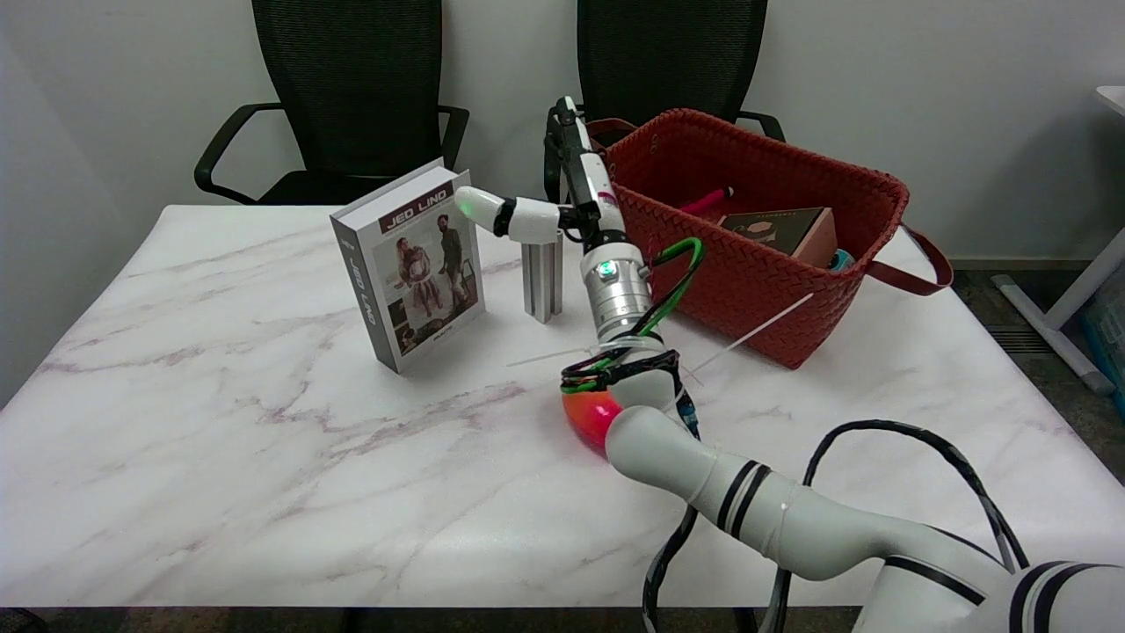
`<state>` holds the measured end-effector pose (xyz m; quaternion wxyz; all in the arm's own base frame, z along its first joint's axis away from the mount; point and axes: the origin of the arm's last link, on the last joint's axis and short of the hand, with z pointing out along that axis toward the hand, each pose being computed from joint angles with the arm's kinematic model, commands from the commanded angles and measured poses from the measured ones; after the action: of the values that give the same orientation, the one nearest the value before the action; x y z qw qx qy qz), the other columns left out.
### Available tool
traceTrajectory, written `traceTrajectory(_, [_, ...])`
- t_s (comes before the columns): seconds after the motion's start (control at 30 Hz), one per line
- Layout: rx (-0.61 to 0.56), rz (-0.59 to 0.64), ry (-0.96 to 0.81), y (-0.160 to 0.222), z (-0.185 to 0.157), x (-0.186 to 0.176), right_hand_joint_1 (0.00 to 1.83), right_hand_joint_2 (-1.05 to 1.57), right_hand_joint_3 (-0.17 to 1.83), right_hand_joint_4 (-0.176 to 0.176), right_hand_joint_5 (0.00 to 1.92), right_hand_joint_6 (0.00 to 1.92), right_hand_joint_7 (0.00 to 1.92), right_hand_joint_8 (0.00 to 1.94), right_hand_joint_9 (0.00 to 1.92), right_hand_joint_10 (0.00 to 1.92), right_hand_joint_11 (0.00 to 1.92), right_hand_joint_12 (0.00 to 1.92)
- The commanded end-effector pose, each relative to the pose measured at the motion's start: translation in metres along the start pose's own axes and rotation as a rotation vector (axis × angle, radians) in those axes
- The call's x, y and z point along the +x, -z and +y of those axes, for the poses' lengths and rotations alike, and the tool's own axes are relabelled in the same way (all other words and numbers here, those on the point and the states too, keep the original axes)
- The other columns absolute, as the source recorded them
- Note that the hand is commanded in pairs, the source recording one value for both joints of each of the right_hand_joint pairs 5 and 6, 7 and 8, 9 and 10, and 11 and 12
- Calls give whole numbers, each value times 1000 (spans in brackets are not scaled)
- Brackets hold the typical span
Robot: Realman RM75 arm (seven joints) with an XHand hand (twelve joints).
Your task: Pick up the metal rectangular block.
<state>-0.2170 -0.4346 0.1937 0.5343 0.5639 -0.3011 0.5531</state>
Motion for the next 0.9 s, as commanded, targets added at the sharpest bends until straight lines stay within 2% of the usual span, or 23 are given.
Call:
traceTrajectory(0.03, [-38,-18,-31,9,10,17,1061,179,484,0,0,0,0,0,43,43,0,0])
traceTrajectory(0.43, [-57,-59,-35,21,14,12,1045,135,365,0,0,0,0,0,0,0,0,0])
traceTrajectory(0.9, [-99,-62,-32,33,28,12,1027,157,290,0,0,0,0,0,90,90,0,0])
